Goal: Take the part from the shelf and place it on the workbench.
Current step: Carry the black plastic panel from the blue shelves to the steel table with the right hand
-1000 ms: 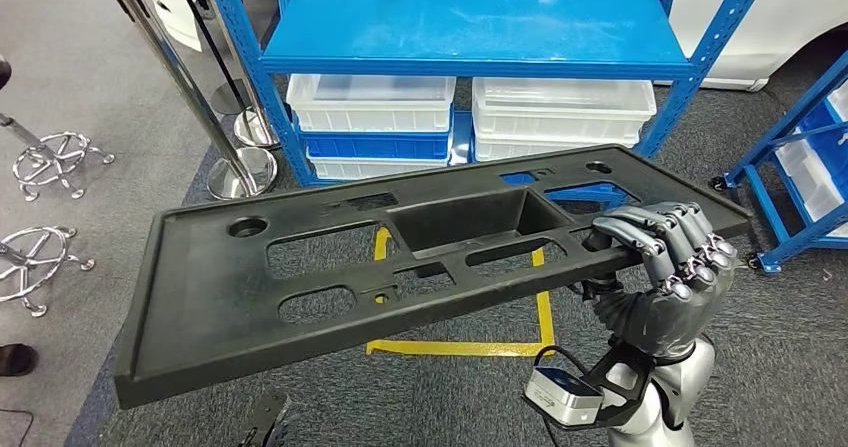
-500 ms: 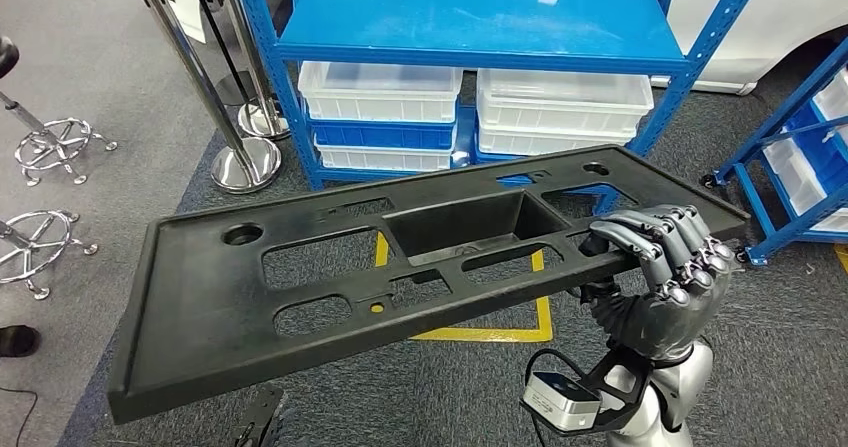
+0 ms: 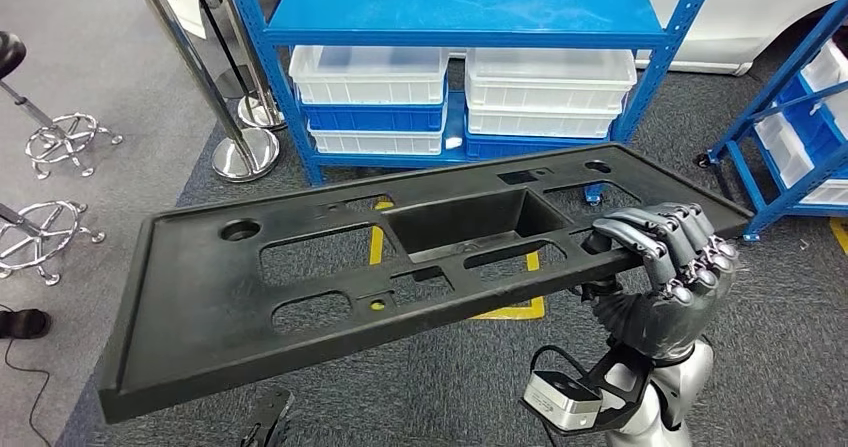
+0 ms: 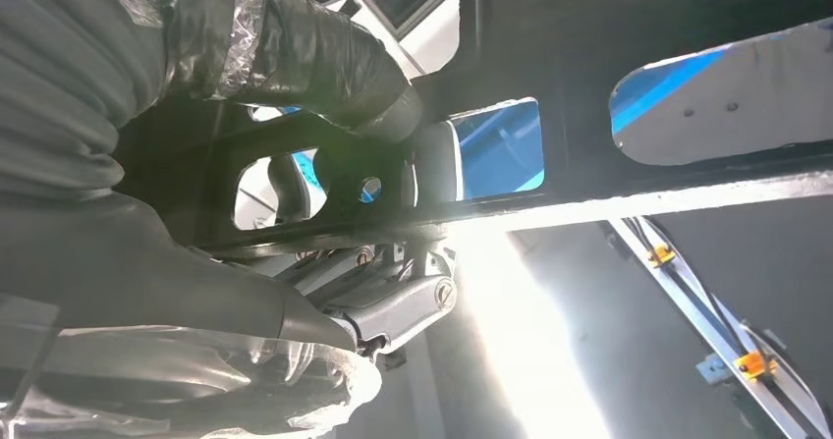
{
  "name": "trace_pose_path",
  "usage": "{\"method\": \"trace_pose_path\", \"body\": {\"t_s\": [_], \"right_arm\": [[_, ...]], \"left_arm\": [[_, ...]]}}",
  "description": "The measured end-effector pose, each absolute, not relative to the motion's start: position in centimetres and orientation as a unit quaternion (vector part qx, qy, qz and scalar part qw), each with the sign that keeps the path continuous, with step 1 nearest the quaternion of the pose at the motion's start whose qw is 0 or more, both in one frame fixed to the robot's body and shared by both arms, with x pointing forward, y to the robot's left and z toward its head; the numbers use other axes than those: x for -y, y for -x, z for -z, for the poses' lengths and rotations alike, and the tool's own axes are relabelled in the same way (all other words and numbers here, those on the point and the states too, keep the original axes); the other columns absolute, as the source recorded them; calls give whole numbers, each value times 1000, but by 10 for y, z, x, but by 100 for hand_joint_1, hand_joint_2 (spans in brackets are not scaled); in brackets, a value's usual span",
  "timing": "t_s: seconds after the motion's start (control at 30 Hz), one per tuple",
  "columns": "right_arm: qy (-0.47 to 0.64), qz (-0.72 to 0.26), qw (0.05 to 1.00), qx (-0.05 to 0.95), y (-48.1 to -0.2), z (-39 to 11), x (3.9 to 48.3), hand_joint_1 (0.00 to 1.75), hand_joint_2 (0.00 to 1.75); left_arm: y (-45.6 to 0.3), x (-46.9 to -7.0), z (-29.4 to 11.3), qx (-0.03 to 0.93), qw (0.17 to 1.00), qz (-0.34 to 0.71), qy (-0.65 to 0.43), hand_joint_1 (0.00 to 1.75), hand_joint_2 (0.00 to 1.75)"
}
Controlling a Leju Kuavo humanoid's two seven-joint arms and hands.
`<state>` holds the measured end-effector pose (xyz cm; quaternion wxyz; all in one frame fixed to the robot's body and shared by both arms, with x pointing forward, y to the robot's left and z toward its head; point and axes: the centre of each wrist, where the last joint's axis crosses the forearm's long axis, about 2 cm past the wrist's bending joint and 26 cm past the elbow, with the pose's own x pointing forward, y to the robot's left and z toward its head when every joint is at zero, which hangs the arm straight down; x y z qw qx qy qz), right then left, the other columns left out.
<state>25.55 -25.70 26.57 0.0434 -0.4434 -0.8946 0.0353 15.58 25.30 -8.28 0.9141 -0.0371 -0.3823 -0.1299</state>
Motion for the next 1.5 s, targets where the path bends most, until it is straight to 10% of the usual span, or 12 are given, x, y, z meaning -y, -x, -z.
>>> {"method": "trace_pose_path", "body": {"t_s": [1.5], "right_arm": [[441,-23,41,896,-256,-271,257,175,175]], "left_arm": [[-164,-251,80,392,910,130,41,0,175]]}}
